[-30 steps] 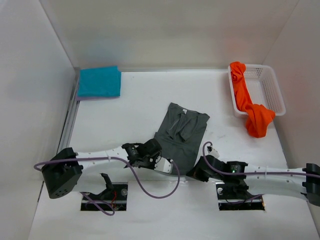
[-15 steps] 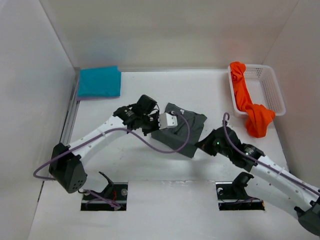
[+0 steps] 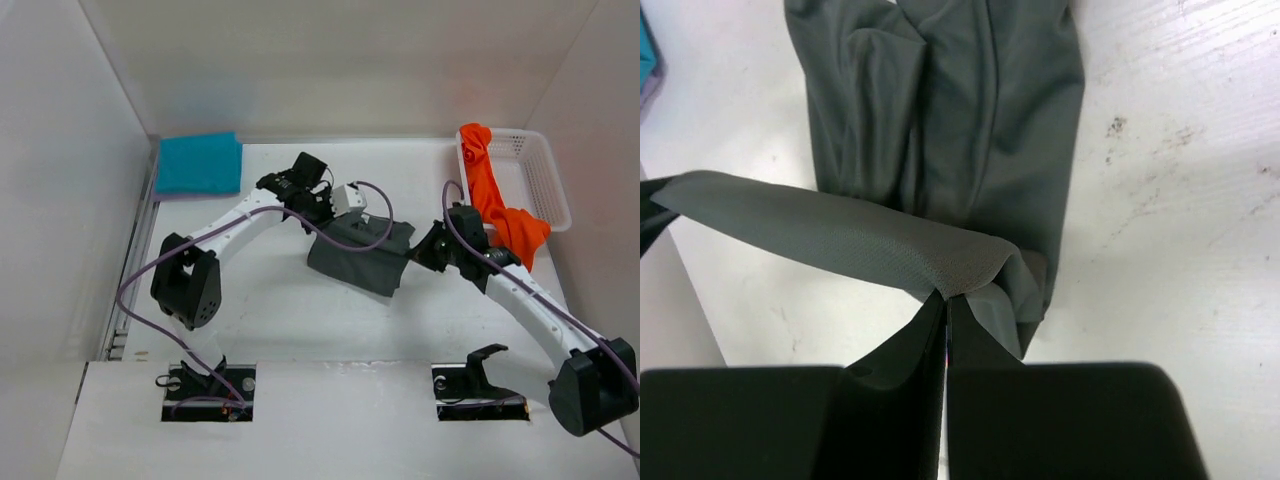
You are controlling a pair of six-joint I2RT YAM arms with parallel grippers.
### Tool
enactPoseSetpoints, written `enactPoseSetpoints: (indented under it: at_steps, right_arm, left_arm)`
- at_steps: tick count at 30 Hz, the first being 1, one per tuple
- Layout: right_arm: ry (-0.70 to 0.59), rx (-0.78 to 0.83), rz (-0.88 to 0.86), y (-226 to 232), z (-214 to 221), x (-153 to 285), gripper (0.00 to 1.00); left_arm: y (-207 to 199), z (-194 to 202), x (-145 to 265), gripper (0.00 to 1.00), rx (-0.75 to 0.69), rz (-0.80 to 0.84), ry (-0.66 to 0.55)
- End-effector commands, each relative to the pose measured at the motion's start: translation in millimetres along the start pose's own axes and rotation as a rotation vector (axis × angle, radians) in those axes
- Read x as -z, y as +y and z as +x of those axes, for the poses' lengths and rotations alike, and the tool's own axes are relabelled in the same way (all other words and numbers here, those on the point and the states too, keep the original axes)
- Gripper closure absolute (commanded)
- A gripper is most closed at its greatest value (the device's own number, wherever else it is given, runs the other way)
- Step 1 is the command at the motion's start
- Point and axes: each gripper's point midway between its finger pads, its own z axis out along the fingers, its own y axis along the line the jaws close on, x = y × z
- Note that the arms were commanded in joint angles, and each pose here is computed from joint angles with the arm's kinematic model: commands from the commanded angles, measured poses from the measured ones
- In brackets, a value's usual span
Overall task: Fold and stack the t-shirts
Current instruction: Grab one side of the 2/3 rectangular tshirt with both arms
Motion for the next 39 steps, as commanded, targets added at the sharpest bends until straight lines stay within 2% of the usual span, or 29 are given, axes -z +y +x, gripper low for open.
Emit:
enactPoseSetpoints:
  at_steps: [1,12,20,30,33,36,39]
  right_arm:
    - [-0.056,0.027,-0.058,14,-27,-5,0.99]
    - [-0.079,0.007,-0.07,32,-66,-28,0.99]
    - [-0.085,-0.003,-0.021,23,-85,-47,0.99]
    - [-0.104,-0.036,0.04,-2,-98,-70,0.98]
    - [-0.135,-0.042,0.059,-6,-112,-80,0.93]
    - [-0.181,-0.031,0.099,-12,-134,-92,0.81]
    - [-0.243,0.056,0.12,-8,-163,-107,0.65]
  left_arm:
    - [28,-18,3,0.98,0.003,-0.059,-0.055]
    - [76,-54,11,0.97,0.047,-0.187,-0.181]
    - [83,-58,-13,0.95,0.036,-0.181,-0.181]
    - [113,-70,-53,0.93,0.022,-0.222,-0.217]
    - [119,-76,-67,0.89,0.012,-0.235,-0.232]
    - [140,-78,-77,0.81,0.006,-0.3,-0.249]
    - [174,-78,-78,0.6,0.006,-0.417,-0.249]
